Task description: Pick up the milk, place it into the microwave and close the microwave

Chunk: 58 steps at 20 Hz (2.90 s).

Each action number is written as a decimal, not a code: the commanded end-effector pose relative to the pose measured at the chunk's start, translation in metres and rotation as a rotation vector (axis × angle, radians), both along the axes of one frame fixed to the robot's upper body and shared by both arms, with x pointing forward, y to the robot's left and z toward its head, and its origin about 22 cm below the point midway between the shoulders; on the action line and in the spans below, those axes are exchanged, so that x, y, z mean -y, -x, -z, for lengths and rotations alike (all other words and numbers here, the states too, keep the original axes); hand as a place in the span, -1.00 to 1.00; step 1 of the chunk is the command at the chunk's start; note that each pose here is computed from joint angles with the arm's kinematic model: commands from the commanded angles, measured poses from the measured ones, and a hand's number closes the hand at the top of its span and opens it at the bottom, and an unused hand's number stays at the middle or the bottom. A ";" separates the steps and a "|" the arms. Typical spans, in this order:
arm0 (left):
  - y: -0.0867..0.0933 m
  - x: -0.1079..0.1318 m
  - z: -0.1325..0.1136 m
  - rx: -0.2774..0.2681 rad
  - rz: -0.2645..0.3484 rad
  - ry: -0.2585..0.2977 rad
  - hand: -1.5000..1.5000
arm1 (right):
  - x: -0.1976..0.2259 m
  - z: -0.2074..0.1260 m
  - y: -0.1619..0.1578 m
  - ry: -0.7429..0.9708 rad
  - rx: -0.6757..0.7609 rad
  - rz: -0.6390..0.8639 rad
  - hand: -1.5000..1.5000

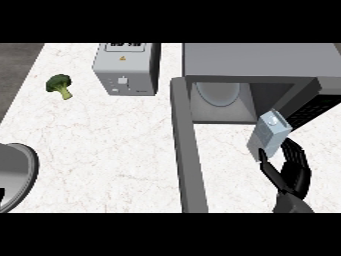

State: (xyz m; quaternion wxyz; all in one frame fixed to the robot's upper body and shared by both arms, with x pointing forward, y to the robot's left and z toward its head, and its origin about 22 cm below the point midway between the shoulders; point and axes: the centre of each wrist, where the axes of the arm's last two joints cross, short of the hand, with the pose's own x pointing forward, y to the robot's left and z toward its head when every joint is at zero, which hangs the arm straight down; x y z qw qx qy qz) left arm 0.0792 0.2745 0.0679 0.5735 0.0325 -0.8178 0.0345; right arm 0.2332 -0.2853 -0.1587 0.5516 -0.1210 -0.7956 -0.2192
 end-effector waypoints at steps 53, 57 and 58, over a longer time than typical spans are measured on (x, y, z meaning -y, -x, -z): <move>0.022 -0.055 0.002 -0.011 -0.054 -0.008 -1.00 | -0.147 -0.181 -0.068 0.211 -0.048 -0.481 1.00; 0.032 -0.070 0.011 -0.028 -0.051 -0.003 -1.00 | -0.126 -0.169 -0.095 0.193 -0.132 -0.416 1.00; 0.030 -0.059 0.020 -0.033 -0.027 0.019 -1.00 | -0.135 -0.167 -0.100 0.201 -0.166 -0.410 1.00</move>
